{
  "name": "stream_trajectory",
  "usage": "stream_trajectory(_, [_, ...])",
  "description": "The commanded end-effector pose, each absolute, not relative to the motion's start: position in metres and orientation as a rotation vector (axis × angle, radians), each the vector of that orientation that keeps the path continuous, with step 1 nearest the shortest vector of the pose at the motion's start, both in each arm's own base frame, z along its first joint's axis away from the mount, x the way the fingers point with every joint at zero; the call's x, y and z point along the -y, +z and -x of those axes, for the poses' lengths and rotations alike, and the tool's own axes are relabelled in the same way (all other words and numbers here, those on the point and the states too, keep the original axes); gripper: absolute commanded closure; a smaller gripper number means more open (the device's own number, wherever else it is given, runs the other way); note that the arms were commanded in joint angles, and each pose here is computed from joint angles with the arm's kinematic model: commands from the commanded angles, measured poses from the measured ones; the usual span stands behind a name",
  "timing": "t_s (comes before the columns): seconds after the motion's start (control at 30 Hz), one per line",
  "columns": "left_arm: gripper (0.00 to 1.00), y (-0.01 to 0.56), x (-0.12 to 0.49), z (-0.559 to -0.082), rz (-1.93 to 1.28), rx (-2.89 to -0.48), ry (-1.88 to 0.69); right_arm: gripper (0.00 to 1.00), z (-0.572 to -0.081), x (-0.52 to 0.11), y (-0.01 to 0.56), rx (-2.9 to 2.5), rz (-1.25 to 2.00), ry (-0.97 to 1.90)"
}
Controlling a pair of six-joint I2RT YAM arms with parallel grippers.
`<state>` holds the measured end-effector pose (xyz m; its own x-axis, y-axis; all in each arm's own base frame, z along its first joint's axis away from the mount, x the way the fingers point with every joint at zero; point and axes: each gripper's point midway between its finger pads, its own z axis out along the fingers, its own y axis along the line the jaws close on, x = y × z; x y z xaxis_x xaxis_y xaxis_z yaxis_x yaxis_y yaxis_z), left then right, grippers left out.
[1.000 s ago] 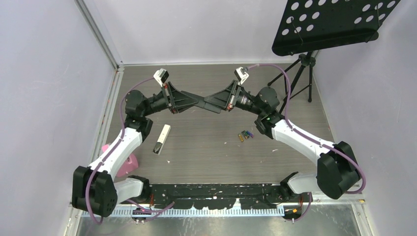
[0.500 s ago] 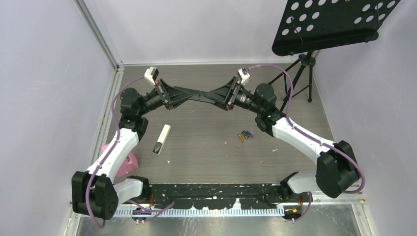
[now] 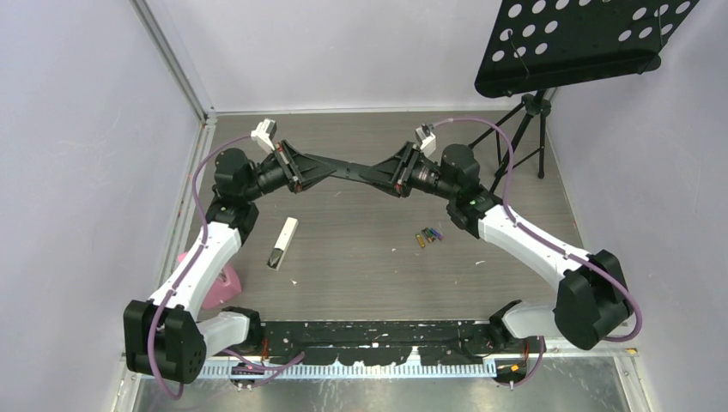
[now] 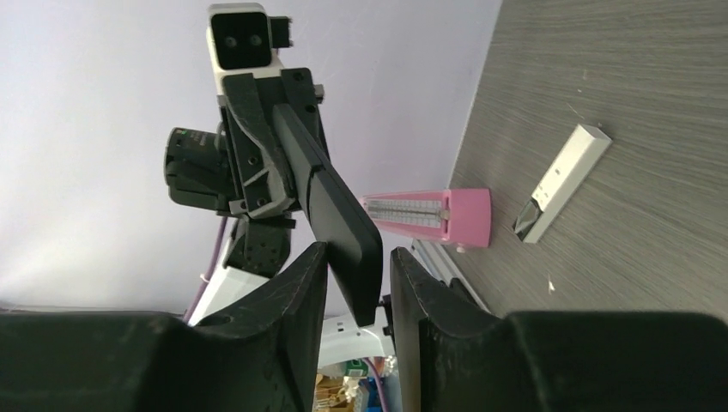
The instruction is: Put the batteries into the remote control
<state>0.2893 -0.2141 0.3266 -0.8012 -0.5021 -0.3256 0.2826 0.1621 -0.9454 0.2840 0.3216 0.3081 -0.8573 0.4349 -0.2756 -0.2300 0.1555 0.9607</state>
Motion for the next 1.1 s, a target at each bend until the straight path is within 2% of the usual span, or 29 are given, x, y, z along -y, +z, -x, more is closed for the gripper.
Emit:
stream_trajectory(0.0, [1.0,0.349,0.21,-0.29,0.132,-1.79,-1.626,0.57,-0.277,-0.314,0.321,-1.941,-0.159,1.684])
stream_trajectory(0.07, [1.0,0.348,0.209,-0.29,0.133,-1.796,-1.617,0.51,-0.276,-0.312,0.321,-1.942,-0.159,1.678])
stream_trajectory(0.17, [1.0,0.347,0.21,-0.29,0.131,-1.8,-1.616,0.5,-0.275,-0.311,0.322,-1.937,-0.155,1.677])
stream_trajectory(0.27, [1.0,0.345,0.209,-0.291,0.133,-1.807,-1.608,0.57,-0.275,-0.311,0.324,-1.932,-0.152,1.674])
stream_trajectory(0.47, [1.0,0.338,0.208,-0.291,0.135,-1.839,-1.581,0.64,-0.276,-0.308,0.32,-1.962,-0.141,1.615])
stream_trajectory(0.83, [1.0,0.332,0.208,-0.293,0.129,-1.863,-1.554,0.89,-0.279,-0.309,0.321,-1.96,-0.129,1.597])
stream_trajectory(1.07, [1.0,0.32,0.206,-0.297,0.128,-1.896,-1.506,0.99,-0.283,-0.307,0.329,-1.875,-0.161,1.625])
